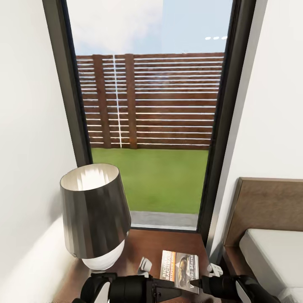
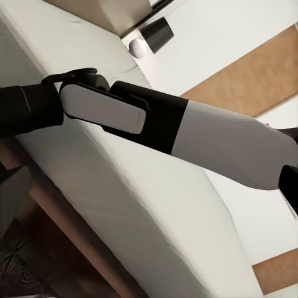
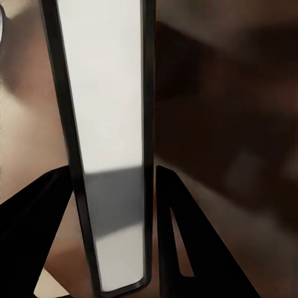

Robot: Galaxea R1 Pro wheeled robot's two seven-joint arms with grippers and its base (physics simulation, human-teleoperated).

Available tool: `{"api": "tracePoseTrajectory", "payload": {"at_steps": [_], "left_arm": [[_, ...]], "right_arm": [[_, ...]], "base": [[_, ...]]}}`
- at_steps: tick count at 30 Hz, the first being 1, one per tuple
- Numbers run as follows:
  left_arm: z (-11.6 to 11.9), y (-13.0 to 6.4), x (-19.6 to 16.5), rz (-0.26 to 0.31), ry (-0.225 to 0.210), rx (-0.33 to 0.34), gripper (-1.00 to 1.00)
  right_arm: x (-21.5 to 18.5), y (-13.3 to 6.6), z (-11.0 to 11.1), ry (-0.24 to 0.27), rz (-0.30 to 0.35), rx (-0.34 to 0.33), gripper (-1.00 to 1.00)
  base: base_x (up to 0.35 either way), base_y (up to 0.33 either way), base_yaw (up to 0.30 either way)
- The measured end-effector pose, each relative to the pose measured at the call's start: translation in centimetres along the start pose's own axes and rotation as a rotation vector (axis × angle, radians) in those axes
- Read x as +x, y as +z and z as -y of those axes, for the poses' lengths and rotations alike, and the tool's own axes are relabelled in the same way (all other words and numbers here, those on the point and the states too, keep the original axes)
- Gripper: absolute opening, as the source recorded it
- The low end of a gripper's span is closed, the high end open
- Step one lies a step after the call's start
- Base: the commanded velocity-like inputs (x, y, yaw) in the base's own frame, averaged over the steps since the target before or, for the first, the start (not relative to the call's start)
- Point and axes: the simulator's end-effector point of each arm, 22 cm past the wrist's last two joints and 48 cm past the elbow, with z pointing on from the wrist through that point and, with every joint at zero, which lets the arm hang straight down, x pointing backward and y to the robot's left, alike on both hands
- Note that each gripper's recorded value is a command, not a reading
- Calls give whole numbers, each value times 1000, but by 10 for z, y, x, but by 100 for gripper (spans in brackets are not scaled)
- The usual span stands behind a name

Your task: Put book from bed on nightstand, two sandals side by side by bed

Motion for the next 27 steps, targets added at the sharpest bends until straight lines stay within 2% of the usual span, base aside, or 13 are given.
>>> {"api": "tracePoseTrajectory", "payload": {"at_steps": [19,20,27], "left_arm": [[0,0,0,0,-1,0,100],[0,0,0,0,-1,1,100],[0,0,0,-1,-1,2,100]], "right_arm": [[0,0,0,-1,1,0,-100],[0,0,0,-1,1,0,100],[0,0,0,-1,2,0,100]], "base": [[0,0,0],[0,0,0],[0,0,0]]}}
